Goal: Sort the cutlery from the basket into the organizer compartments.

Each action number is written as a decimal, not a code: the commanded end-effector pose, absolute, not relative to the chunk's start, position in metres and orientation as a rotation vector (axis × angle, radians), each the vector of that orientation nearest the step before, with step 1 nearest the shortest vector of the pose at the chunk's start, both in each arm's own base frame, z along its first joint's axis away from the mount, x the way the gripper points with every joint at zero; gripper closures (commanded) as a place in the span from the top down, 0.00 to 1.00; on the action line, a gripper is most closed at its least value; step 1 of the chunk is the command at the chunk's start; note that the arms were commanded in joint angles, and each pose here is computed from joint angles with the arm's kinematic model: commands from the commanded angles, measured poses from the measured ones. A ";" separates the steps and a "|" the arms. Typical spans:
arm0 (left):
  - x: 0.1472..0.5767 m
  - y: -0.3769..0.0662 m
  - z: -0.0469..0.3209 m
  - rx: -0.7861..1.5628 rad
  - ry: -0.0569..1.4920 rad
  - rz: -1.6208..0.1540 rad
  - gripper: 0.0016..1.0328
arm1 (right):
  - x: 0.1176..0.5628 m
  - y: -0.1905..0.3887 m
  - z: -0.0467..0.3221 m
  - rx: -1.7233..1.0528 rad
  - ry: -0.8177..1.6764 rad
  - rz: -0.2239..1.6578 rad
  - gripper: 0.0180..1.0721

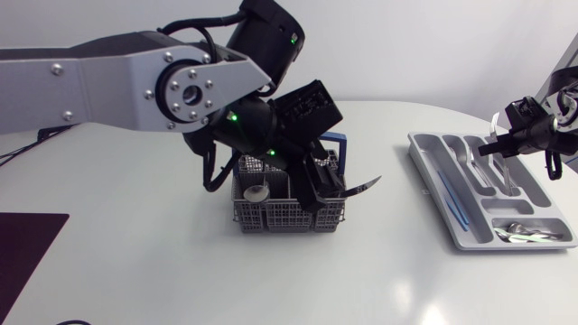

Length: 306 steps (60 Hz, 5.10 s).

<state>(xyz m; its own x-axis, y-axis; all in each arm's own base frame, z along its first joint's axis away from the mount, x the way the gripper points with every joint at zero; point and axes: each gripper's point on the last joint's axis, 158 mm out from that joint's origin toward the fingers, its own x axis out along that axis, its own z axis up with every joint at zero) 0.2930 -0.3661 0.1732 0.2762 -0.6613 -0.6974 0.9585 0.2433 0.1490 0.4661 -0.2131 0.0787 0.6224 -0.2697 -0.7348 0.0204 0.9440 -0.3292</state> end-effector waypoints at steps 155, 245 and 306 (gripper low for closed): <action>0.315 -0.427 0.102 0.819 0.415 -0.979 0.47 | 0.426 -0.128 0.087 -0.372 0.773 -0.043 0.74; 0.336 -0.403 0.128 0.776 0.354 -0.804 0.22 | 0.418 -0.093 0.096 -0.417 0.741 0.018 0.74; 0.355 -0.406 0.111 0.747 0.349 -0.733 0.15 | 0.388 -0.012 0.099 -0.488 0.660 0.250 0.76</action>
